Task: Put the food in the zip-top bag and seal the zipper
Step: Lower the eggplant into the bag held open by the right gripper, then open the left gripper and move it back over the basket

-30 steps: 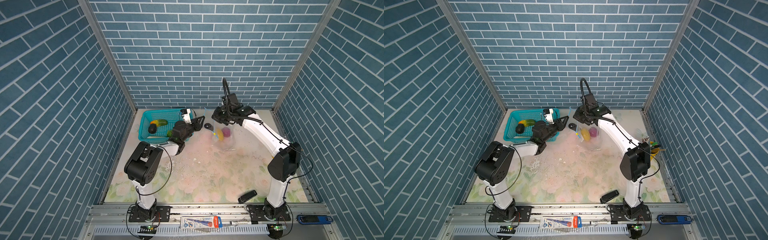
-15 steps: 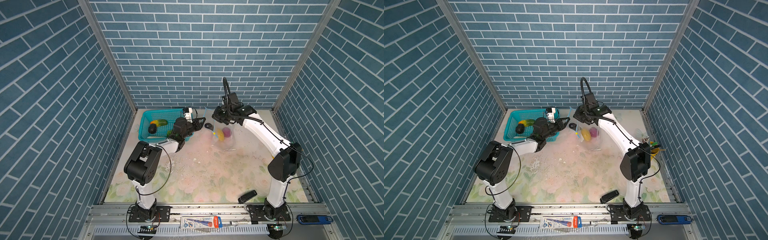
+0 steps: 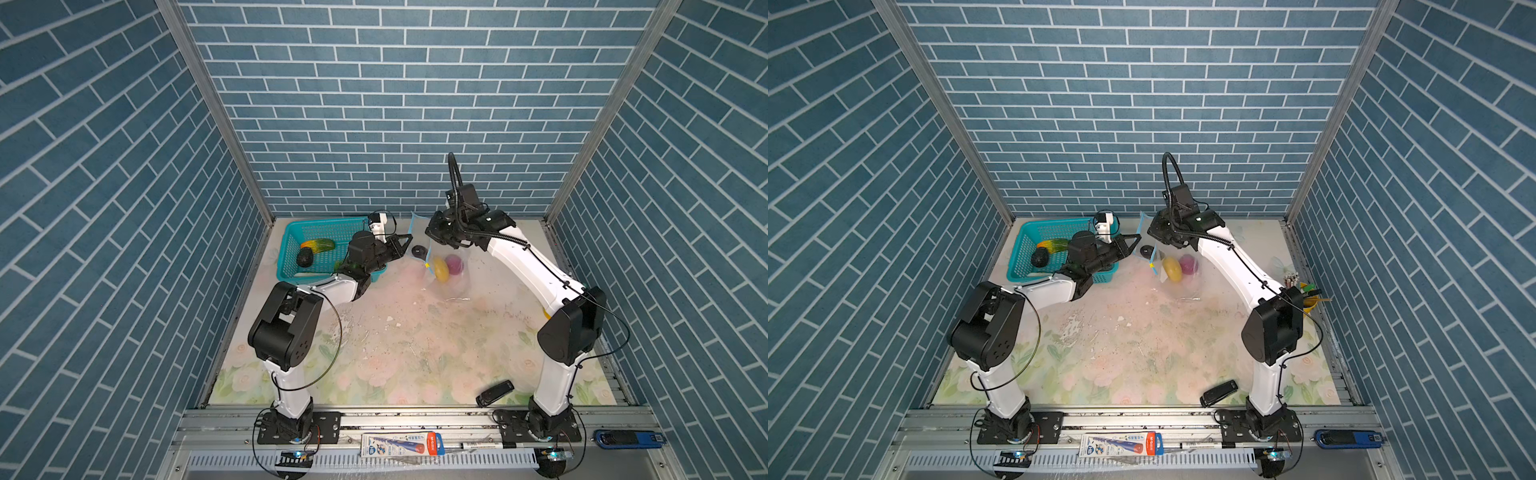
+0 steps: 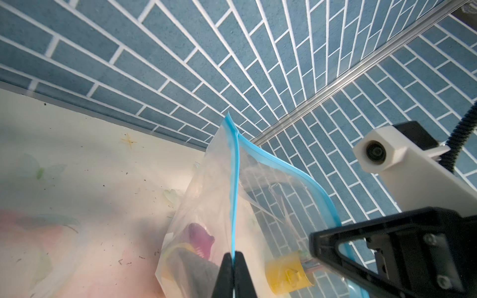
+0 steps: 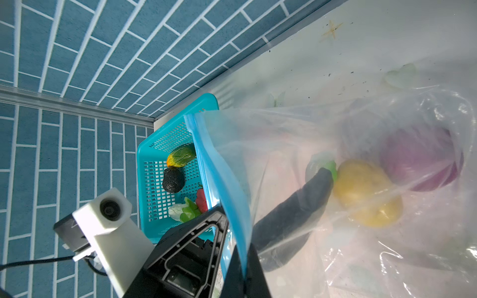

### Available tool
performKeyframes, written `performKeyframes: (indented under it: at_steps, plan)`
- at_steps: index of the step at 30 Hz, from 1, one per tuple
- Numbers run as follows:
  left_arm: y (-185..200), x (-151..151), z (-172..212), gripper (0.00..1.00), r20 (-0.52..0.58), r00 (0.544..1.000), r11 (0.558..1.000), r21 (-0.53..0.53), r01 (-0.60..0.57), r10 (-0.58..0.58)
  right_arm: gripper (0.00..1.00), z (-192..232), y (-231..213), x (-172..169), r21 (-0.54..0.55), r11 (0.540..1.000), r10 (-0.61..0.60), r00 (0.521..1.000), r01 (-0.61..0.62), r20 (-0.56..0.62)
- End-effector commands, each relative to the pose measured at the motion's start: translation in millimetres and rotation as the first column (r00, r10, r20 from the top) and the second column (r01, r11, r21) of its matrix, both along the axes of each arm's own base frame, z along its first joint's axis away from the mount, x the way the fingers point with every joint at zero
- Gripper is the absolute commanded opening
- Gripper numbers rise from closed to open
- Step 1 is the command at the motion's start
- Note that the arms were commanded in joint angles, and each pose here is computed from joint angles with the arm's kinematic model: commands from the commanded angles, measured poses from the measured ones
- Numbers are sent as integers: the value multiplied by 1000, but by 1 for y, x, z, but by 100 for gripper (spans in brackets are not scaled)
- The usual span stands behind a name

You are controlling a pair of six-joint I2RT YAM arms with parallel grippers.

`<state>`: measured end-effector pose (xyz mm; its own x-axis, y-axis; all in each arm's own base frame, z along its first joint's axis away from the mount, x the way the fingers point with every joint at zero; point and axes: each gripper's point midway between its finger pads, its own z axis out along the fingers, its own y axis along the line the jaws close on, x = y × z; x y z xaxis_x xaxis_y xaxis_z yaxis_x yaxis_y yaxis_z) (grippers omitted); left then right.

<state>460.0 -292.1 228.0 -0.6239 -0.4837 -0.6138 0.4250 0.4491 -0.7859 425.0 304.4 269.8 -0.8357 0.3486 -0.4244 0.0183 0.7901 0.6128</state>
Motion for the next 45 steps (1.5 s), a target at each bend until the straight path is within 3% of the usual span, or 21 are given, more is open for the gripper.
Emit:
performKeyframes:
  at_steps: [1, 18, 28, 45]
  plan:
    - [-2, -3, 28, 2, 33, 999, 1000, -16, 20, -19, 0, 46, -12, -3, 16, 1000, -9, 995, 8, 96]
    - [-25, -13, 73, 0, 56, 995, 997, 5, 79, -79, 0, 66, -31, -2, 8, 999, -48, 987, 47, 153]
    - [-34, -19, 76, 0, 54, 995, 996, 26, 86, -88, 0, 65, -41, -6, 9, 998, -57, 985, 57, 163]
    - [11, -21, 45, 26, -1, 1000, 994, 110, -6, 7, 0, 19, -30, -1, 22, 998, -64, 995, 63, 78]
